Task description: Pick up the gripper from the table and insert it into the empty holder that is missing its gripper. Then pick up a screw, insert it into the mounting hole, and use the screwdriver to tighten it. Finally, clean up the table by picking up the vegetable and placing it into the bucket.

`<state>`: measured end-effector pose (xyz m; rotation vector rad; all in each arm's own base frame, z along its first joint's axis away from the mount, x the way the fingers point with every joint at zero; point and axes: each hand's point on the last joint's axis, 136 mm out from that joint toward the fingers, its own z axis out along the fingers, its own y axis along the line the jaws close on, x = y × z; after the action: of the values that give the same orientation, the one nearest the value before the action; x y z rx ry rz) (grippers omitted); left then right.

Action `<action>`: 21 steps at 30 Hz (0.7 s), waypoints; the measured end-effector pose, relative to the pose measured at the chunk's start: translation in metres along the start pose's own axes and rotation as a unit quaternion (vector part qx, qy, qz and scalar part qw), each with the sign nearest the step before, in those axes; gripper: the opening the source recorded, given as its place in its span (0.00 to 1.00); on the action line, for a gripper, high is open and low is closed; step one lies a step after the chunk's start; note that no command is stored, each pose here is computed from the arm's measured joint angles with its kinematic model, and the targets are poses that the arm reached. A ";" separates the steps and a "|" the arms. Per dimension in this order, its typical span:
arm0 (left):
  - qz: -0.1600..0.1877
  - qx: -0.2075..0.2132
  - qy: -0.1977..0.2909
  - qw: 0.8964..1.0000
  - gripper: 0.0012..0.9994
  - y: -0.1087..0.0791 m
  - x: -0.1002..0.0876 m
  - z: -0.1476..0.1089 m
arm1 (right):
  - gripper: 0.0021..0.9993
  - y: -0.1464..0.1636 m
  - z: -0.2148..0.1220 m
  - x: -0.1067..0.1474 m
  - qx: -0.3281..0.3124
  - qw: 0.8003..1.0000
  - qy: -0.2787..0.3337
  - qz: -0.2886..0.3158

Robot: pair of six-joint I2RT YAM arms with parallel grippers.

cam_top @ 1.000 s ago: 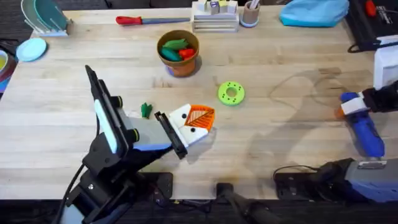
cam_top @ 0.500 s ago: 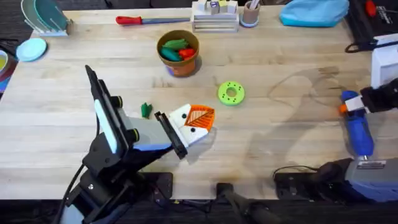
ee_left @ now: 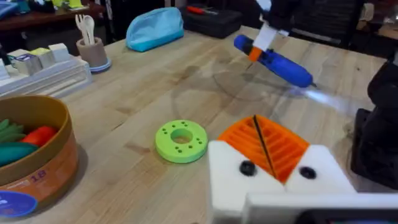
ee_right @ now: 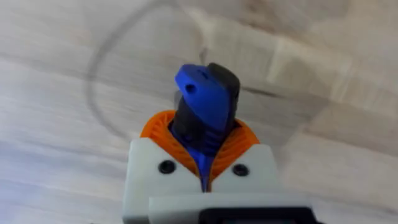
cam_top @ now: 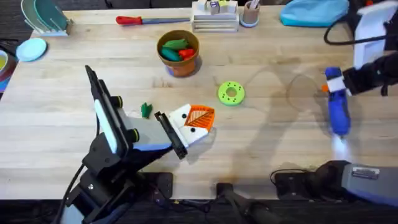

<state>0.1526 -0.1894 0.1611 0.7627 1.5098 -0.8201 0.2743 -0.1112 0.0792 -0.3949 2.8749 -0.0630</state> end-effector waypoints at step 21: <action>0.000 0.000 0.000 1.000 0.00 0.000 0.000 0.000 | 0.02 0.089 -0.184 -0.121 -0.094 0.898 -0.430 0.007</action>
<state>0.1526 -0.1894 0.1611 0.7628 1.5098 -0.8201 0.3202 0.0093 0.2787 -0.3232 2.0045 0.3179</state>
